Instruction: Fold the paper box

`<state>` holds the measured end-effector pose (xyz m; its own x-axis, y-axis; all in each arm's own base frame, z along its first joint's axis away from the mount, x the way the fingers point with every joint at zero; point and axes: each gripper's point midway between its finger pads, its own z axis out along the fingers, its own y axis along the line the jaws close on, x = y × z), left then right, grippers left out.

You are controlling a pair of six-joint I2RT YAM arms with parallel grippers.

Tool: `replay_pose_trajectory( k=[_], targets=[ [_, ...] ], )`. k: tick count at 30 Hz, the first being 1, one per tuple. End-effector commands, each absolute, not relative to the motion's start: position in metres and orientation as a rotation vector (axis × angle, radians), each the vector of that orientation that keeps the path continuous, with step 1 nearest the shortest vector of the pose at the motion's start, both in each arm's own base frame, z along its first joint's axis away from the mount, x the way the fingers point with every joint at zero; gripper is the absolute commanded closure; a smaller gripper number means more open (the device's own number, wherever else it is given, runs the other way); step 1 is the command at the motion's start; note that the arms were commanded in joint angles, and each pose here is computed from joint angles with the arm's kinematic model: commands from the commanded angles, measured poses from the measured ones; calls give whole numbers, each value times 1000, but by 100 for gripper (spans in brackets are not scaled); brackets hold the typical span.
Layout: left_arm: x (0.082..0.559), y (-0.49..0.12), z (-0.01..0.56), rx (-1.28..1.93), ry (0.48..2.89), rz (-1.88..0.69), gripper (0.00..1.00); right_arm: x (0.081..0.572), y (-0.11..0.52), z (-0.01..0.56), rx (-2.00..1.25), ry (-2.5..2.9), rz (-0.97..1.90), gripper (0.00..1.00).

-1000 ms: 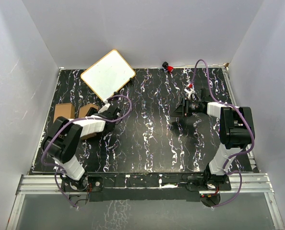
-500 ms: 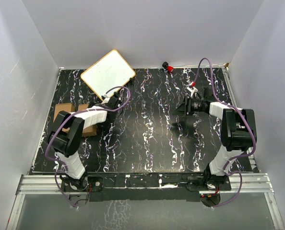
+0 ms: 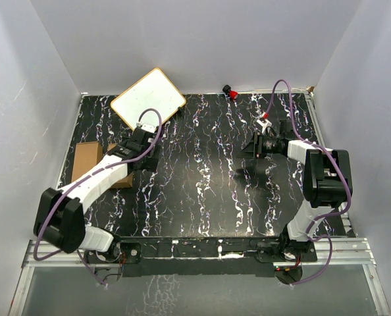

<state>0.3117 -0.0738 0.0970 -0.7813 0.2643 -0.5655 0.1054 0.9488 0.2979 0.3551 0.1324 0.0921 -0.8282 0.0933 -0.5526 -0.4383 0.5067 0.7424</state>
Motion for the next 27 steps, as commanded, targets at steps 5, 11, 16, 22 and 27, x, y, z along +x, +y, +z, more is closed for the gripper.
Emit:
replay_pose_trajectory(
  k=[5,11,16,22,27],
  targets=[
    [292,-114,76,386,2572,-6,66,357,133,107,-349,2145,1293,64],
    [282,-86,36,387,2716,181,100,358,132,107,-347,2143,1294,64],
    [285,-65,27,373,2752,366,100,357,132,107,-345,2145,1296,64],
    [286,-33,28,374,2731,633,97,357,132,107,-344,2145,1296,64],
    [286,-24,30,344,2716,723,47,357,132,106,-345,2144,1299,64]
  ],
)
